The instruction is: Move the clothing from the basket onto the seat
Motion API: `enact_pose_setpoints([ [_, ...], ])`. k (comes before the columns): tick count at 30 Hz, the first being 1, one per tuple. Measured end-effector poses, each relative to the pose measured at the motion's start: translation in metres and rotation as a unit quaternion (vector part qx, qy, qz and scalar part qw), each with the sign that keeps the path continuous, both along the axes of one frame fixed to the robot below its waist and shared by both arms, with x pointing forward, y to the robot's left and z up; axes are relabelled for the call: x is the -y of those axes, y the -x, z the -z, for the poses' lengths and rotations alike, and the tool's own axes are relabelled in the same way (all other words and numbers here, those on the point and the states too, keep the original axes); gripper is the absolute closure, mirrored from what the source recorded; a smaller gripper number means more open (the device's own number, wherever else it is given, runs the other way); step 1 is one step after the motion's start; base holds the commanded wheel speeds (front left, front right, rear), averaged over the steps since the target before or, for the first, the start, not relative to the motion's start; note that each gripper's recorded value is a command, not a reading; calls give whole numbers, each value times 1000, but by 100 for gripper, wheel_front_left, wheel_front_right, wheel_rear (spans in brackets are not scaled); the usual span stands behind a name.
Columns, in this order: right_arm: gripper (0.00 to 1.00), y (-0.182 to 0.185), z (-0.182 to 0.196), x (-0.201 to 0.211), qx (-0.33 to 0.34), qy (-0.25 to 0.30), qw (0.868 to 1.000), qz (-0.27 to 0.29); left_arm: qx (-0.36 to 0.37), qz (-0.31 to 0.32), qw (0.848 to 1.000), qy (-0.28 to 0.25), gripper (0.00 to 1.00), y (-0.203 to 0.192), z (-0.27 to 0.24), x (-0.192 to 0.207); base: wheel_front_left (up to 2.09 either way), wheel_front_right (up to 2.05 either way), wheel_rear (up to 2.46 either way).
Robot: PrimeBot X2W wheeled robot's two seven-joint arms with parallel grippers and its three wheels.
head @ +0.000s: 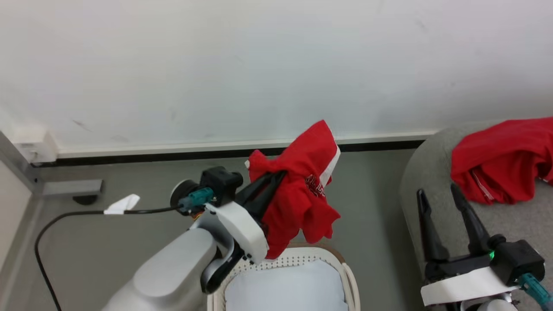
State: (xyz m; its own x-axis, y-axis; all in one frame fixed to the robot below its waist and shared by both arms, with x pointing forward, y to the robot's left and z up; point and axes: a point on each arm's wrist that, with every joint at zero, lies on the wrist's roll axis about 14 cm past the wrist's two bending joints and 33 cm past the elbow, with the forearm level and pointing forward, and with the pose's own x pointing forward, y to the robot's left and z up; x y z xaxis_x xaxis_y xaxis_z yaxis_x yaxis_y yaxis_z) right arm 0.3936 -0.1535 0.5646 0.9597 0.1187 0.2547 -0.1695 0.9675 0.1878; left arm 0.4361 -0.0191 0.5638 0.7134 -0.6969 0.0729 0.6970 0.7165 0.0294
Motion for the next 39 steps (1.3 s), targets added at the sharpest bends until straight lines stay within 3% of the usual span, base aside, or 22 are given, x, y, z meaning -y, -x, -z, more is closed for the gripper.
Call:
enact_pose_setpoints([
  [6, 0, 7, -2, -21, 2, 0, 1000, -30, 55, -13, 998, 37, 100, 5, -62, -9, 0, 0, 0],
  [16, 0, 11, 1, -46, -2, -1, 998, -68, 101, -11, 993, 62, 100, 17, -117, -14, 0, 0, 0],
  [27, 0, 14, 5, -67, -8, 2, 995, -99, 90, -16, 993, 72, 100, 20, -111, -17, 0, 0, 0],
  [39, 0, 26, 15, -130, -24, 31, 979, -200, 77, -5, 994, 76, 100, 29, -102, -10, 0, 0, 0],
])
